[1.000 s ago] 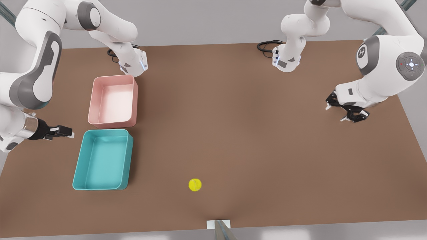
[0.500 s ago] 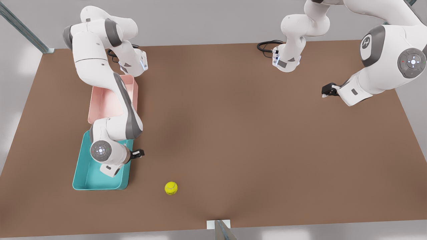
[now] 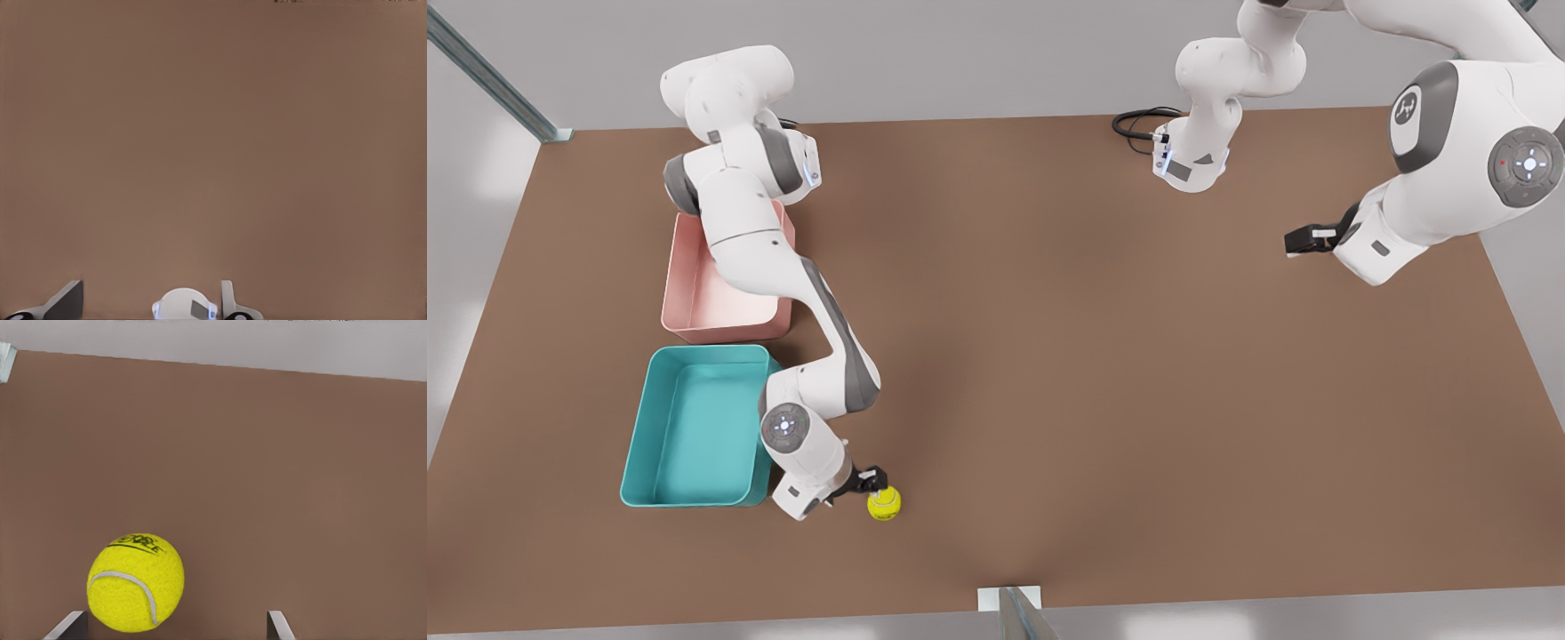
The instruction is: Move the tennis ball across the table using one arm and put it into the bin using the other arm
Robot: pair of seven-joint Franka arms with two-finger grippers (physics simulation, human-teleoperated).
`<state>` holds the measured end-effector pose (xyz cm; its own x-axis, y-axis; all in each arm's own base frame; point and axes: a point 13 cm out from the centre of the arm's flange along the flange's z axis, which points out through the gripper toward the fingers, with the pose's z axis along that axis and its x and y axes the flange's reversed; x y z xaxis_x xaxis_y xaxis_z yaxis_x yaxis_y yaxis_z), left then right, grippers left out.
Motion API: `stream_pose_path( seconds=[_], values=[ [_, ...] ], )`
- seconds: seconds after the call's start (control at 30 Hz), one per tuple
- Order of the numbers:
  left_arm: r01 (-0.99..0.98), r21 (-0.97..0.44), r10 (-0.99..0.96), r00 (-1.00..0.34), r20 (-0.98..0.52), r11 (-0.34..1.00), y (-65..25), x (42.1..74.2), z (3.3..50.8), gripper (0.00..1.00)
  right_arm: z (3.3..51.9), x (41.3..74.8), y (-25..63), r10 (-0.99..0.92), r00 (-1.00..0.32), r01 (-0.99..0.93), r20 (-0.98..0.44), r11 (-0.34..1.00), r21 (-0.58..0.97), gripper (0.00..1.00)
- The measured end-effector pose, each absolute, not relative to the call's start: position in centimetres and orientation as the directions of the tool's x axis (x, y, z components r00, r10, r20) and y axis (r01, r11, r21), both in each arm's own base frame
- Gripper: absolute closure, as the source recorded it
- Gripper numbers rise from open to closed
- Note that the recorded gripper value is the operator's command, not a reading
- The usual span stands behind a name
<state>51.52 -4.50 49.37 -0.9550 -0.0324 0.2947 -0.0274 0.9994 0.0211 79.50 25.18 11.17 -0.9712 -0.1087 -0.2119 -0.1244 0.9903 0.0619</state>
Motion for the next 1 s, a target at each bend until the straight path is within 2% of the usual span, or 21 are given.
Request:
stream_pose_path(
  seconds=[0.3, 1.0],
  values=[
    [-0.096, 0.044, -0.105, -0.949, 0.298, 0.994, -4.3, 51.3, 49.3, 0.00, 8.6, 79.9, 28.7, -0.041, -0.967, -0.067, -0.253, 0.993, 0.095, 0.00],
    [-0.179, 0.066, -0.191, -0.934, 0.302, 0.982, -3.7, 51.4, 49.0, 0.00, 4.3, 80.2, 28.6, 0.059, -0.959, 0.026, -0.276, 0.992, 0.125, 0.00]
  ],
)
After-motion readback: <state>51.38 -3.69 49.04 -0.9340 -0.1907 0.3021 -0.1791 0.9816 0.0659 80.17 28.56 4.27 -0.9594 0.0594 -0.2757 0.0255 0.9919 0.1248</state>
